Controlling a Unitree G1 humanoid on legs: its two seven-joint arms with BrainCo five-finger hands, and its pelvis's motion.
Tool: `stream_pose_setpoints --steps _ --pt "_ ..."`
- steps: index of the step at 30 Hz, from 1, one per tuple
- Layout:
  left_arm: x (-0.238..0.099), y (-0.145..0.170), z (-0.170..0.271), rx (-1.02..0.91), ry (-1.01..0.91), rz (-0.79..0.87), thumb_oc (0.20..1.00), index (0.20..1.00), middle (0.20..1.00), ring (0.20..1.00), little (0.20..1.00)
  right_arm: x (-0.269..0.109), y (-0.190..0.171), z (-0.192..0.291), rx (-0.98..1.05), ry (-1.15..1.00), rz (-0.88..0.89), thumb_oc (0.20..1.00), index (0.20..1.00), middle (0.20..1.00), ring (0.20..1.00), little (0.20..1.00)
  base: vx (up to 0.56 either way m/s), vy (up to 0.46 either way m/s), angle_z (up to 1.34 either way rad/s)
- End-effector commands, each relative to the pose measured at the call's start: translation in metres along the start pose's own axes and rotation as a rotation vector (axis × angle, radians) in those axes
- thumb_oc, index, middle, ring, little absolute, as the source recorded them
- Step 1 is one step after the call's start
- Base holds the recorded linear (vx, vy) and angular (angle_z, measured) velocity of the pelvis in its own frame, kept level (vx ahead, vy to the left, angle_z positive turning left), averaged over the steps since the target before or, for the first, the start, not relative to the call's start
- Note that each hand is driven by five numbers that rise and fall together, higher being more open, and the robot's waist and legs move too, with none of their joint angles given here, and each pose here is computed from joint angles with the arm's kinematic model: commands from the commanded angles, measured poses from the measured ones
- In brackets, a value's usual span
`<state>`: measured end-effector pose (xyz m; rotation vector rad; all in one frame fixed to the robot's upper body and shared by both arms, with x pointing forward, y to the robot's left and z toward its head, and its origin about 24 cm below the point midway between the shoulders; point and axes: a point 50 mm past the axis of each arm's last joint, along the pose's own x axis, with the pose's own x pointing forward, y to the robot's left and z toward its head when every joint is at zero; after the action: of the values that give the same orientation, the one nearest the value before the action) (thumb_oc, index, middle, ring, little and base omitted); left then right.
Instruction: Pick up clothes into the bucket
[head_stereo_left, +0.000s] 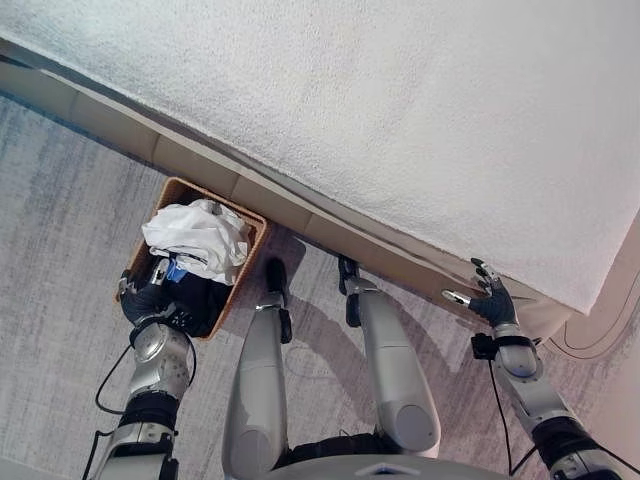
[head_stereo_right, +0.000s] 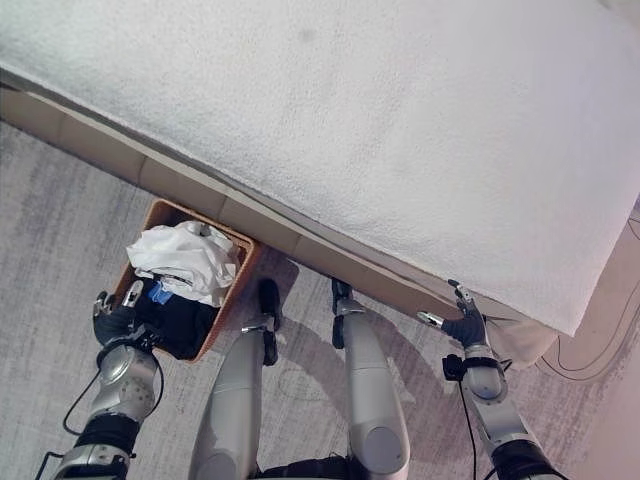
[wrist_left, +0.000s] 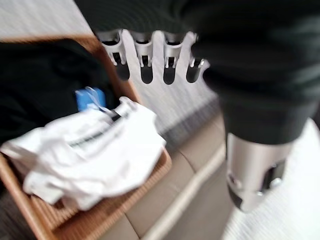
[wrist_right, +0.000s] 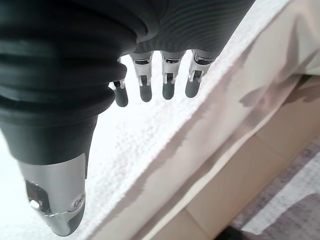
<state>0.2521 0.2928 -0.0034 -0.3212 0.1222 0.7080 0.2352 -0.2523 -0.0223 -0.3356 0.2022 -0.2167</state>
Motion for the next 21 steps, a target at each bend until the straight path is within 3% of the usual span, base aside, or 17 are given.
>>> stream_pose_setpoints --steps 1,5,10,14,21 --pt "-0.009 0.007 -0.005 0.021 -0.039 -0.062 1.000 1.000 1.000 1.000 1.000 -0.003 -0.010 -0.012 0.071 0.058 -0.038 1.000 1.000 1.000 1.000 1.000 0.04 -0.059 0.00" --pt "-0.012 0.012 -0.018 0.034 0.006 -0.086 1.000 1.000 1.000 1.000 1.000 -0.010 -0.005 -0.033 0.136 0.158 -0.032 1.000 1.000 1.000 1.000 1.000 0.08 -0.065 0.04" --pt "-0.019 0.021 -0.028 0.210 0.024 -0.153 1.000 1.000 1.000 1.000 1.000 -0.025 -0.001 -0.059 0.121 0.275 -0.009 1.000 1.000 1.000 1.000 1.000 0.08 -0.060 0.12" --pt "-0.034 0.036 -0.062 0.338 0.170 -0.212 1.000 1.000 1.000 1.000 1.000 -0.045 -0.001 -0.088 0.043 0.421 0.031 1.000 1.000 1.000 1.000 1.000 0.08 -0.043 0.04" --pt "-0.069 0.049 -0.115 0.471 0.406 -0.225 1.000 1.000 1.000 1.000 1.000 -0.058 0.010 -0.101 0.016 0.493 0.060 1.000 1.000 1.000 1.000 1.000 0.09 -0.014 -0.02"
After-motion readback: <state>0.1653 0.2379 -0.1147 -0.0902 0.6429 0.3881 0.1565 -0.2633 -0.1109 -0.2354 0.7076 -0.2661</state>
